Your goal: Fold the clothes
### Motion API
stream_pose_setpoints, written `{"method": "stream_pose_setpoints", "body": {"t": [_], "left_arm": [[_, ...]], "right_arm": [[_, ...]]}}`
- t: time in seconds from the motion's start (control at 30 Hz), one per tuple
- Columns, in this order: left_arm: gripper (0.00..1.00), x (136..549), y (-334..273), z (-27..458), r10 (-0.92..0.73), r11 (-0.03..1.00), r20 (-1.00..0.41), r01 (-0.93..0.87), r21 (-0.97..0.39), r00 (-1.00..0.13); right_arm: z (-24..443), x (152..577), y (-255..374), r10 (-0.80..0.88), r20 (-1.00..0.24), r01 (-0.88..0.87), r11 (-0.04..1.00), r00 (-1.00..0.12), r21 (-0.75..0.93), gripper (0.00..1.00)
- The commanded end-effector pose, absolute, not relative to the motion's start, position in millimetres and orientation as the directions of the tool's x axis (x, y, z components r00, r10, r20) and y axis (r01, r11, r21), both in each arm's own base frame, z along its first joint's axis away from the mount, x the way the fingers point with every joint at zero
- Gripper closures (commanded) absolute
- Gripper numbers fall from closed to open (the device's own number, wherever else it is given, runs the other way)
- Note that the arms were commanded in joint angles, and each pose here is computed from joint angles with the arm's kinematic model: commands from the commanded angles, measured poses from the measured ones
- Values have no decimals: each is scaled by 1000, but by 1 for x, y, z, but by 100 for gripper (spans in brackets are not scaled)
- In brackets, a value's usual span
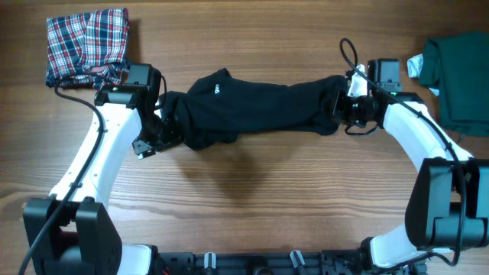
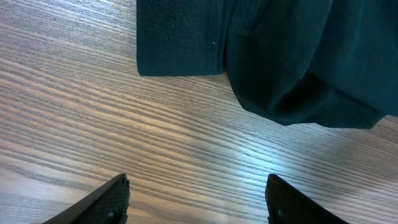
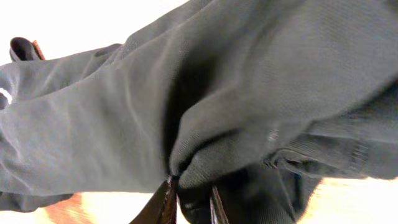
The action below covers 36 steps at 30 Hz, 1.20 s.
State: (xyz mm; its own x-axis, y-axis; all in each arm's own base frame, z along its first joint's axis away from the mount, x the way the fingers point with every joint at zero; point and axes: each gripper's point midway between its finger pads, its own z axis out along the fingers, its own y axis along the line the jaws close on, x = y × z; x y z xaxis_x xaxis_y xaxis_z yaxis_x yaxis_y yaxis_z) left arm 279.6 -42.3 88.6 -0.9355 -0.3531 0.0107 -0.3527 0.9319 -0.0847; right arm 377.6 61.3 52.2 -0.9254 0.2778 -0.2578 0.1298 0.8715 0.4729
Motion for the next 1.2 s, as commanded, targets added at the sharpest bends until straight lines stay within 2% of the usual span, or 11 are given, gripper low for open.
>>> {"method": "stream_pose_setpoints", "body": {"t": [0.0, 0.1, 0.13, 0.17, 0.2, 0.43, 0.6, 0.77, 1.0, 1.17], "left_arm": [[30, 277, -42, 86, -367, 925, 27, -368, -90, -930], [30, 277, -42, 86, -367, 925, 27, -368, -90, -930], [30, 277, -42, 86, -367, 925, 27, -368, -90, -930], [30, 277, -42, 86, -367, 925, 28, -368, -90, -930], [30, 277, -42, 86, -367, 925, 27, -368, -90, -930], [30, 277, -42, 86, -367, 925, 28, -368, -90, -930], [30, 277, -42, 86, -366, 926, 30, -367, -89, -930], [30, 277, -42, 86, -364, 927, 30, -365, -89, -931], [30, 276, -42, 86, -364, 927, 33, -365, -87, -931], [31, 261, -48, 88, -327, 936, 98, -337, -101, -940]], "right_arm": [[58, 376, 62, 259, -270, 106, 874, -927, 474, 82], [58, 376, 62, 259, -270, 106, 874, -927, 474, 83], [58, 376, 62, 259, -269, 107, 874, -928, 474, 86], [58, 376, 62, 260, -269, 107, 874, -928, 474, 94], [58, 376, 62, 259, -269, 107, 874, -928, 474, 96], [65, 380, 69, 258, -285, 80, 854, -923, 513, 96], [149, 395, 97, 255, -422, -138, 696, -870, 705, 96], [263, 384, 93, 296, -607, -355, 594, -738, 722, 96], [382, 349, 88, 343, -757, -544, 538, -556, 643, 96], [414, 343, 76, 368, -795, -567, 561, -483, 603, 96]]}}
